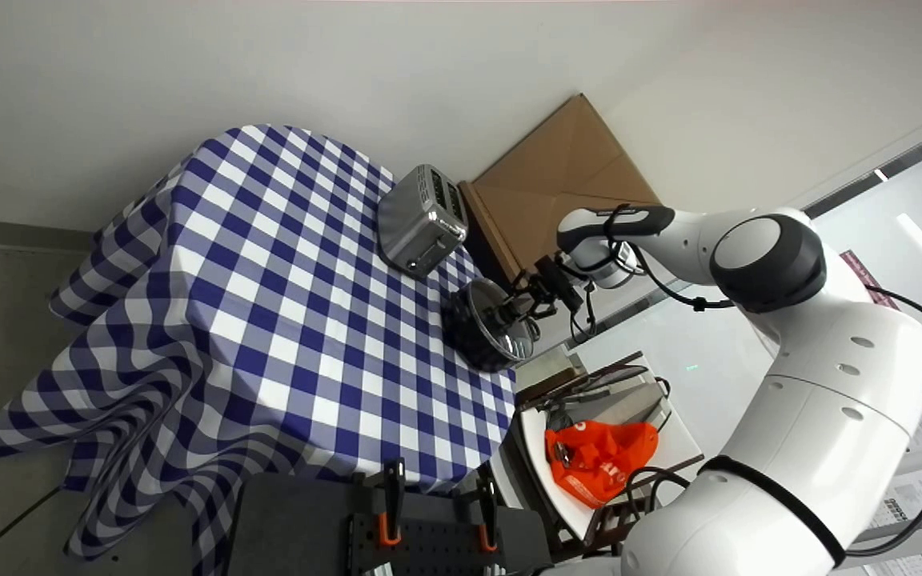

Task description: Pick up the glass lid from the table and put it on the black pot.

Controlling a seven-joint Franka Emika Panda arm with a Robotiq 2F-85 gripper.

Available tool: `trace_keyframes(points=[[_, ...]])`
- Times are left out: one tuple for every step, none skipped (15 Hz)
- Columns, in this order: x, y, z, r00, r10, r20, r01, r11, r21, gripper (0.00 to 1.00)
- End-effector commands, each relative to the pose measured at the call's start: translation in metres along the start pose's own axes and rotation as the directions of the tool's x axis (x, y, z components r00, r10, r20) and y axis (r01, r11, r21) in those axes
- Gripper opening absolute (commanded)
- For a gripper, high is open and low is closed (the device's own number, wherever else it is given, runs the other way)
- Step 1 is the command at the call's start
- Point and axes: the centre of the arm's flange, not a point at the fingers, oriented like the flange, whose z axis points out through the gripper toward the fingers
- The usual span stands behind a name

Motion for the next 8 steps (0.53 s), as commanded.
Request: trace_keyframes(points=[[-0.0088, -0.001, -0.0047, 0.998, 0.011, -0.06, -0.012, 1.0, -0.01, 0.25], [-0.0092, -0.0012, -0.0045, 0.998, 0.011, -0.064, -0.011, 1.0, -0.008, 0.25], [-0.0098, -0.0016, -0.0043, 0.998, 0.01, -0.065, -0.01, 1.0, -0.007, 0.25], [-0.0103, -0.002, -0.0035, 0.998, 0.01, -0.064, -0.01, 1.0, -0.005, 0.25], [-0.0104, -0.0027, -0.0023, 0.999, 0.01, -0.048, -0.01, 1.0, -0.002, 0.25], [-0.0107, -0.0029, -0.0017, 0.999, 0.009, -0.043, -0.009, 1.0, -0.001, 0.75], [-0.0113, -0.0032, -0.0004, 1.0, 0.003, -0.025, -0.003, 1.0, 0.003, 0.77], [-0.0125, -0.0036, 0.001, 1.0, 0.003, -0.019, -0.003, 1.0, 0.004, 0.83]])
